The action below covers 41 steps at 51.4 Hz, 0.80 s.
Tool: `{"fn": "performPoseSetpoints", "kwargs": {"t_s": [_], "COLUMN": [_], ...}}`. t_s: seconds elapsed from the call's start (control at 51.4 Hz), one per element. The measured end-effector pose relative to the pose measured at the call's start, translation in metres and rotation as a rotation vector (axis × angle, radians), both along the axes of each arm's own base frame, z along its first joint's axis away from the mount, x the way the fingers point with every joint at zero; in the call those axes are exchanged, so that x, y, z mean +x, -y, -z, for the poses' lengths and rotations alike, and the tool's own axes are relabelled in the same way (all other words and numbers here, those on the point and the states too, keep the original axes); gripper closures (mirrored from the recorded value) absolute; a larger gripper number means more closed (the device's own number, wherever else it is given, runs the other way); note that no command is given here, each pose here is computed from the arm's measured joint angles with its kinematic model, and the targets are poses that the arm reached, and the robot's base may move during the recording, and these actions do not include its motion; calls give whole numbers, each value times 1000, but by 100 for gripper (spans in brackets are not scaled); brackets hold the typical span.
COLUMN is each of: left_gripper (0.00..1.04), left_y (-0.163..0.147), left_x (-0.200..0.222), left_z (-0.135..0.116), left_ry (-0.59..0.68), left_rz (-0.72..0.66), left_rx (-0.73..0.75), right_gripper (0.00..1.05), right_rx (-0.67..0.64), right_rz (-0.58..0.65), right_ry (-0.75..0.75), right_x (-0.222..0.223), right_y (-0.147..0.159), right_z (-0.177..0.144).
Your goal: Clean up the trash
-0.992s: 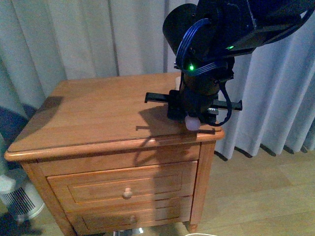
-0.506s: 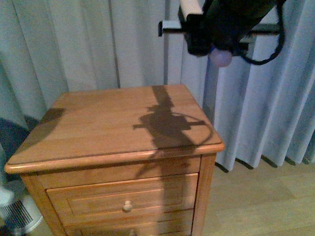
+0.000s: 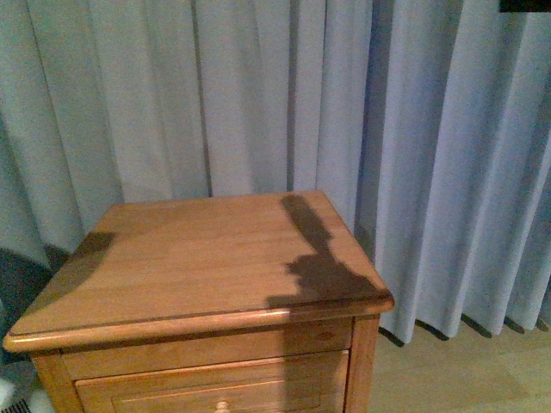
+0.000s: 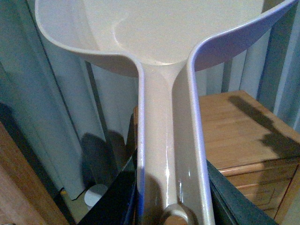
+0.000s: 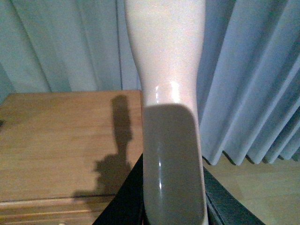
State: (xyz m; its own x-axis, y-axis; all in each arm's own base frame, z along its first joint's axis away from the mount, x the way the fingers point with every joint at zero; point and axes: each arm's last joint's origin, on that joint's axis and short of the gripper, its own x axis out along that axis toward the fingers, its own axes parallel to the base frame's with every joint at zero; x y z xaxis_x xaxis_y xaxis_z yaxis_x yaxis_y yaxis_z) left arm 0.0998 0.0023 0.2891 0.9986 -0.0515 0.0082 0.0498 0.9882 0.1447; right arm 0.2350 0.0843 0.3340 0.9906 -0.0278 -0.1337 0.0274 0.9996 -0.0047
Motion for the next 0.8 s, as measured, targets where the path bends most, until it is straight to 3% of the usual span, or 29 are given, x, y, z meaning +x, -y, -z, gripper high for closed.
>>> {"fn": "performPoseSetpoints", "kwargs": {"t_s": [0.331, 0.798], "left_gripper": [77, 77], "left_y": [0, 0], "left_x": [0, 0], "left_z": [0, 0], "left_ry": [0, 0], "left_rz": [0, 0], "left_rx": [0, 0], "right_gripper": [85, 85], "right_rx": [32, 49], "right_rz": [40, 46], "right_ry": [15, 24], "right_x": [-60, -71], "right_y": [26, 29], "right_z": [21, 24]}}
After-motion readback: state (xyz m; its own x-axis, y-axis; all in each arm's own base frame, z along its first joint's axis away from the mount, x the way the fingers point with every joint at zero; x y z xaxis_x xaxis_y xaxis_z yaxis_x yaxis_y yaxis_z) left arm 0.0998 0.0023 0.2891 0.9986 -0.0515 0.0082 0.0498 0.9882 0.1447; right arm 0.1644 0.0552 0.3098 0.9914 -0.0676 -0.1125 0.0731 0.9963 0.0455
